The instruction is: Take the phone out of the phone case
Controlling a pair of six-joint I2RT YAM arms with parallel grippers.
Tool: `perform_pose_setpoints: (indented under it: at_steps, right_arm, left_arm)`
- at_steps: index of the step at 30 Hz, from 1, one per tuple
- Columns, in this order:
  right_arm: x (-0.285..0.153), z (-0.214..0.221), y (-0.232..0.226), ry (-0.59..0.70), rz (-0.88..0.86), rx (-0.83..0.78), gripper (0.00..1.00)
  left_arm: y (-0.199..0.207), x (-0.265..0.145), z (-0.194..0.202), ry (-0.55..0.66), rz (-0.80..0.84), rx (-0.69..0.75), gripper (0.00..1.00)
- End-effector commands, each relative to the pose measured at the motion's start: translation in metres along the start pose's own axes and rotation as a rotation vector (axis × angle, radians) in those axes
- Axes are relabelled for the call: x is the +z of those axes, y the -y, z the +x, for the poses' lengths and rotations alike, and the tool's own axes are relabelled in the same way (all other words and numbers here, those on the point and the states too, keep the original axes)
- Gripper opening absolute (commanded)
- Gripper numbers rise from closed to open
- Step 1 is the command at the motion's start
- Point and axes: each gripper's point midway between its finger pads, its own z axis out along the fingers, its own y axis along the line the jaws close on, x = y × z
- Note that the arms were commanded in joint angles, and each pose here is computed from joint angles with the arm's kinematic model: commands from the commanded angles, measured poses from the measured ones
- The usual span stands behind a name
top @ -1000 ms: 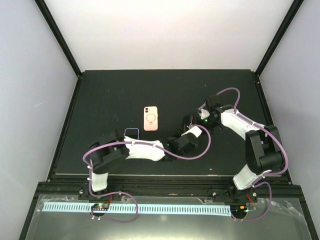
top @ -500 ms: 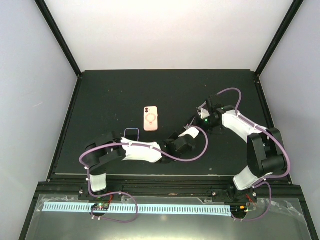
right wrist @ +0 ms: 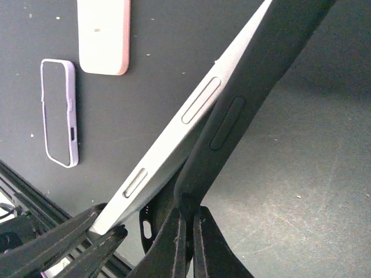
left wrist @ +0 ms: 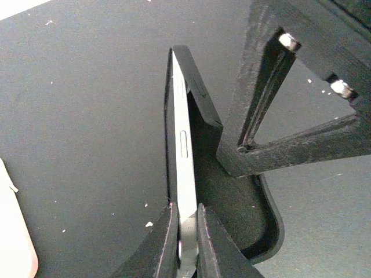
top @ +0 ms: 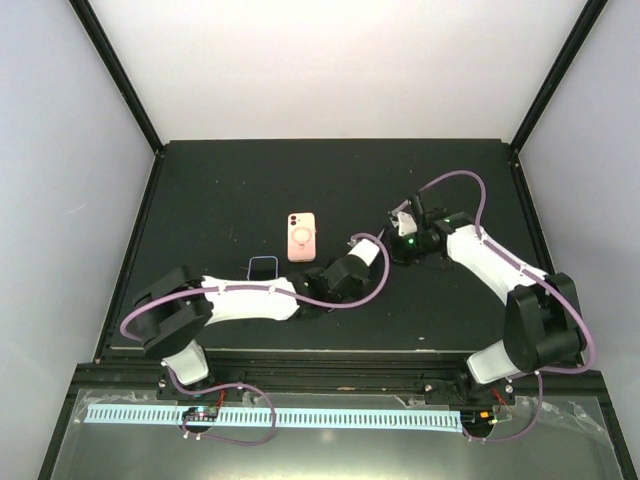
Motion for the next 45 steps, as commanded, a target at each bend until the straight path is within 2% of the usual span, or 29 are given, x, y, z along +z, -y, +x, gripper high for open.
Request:
perform_pose_setpoints:
  at_steps: [1,9,13,20,26,35,39,45]
  right_arm:
    - [-0.02,-0.017,0.06,0.106,0.316,-0.043,0.01]
    - [-0.036,-0.032,0.052,0.178,0.327,-0.086,0.01]
    - [-0.046,-0.045,0.045,0.221,0.332,-0.145,0.01]
    - [-0.079,-0.076,0.052,0.317,0.435,-0.289,0.01]
    - [-0.093,-0.101,0.096,0.316,0.498,-0.371,0.01]
    - [-0.105,-0.12,0.145,0.177,0.398,-0.294,0.01]
    - [-0.088,-0.124,0.168,0.134,0.379,-0.227,0.01]
    - [-0.055,-0.13,0.172,0.107,0.237,-0.081,0.01]
  left_arm:
    - [-0.047,-0.029,-0.031,0.078,-0.079,-0.159,0.02]
    - [-0.064,-0.072,-0.054,0.169,-0.02,-0.267,0.02]
    - [-0.071,-0.087,-0.053,0.169,-0.009,-0.285,0.02]
    - [-0.081,-0.124,-0.039,0.109,0.038,-0.279,0.02]
    - [-0.093,-0.137,-0.009,0.088,0.03,-0.217,0.02]
    - [-0.09,-0.135,0.005,0.08,0.053,-0.23,0.01]
    - [-0.086,-0.133,0.006,0.082,0.058,-0.208,0.02]
    - [-0.088,-0.132,0.006,0.095,0.025,-0.181,0.02]
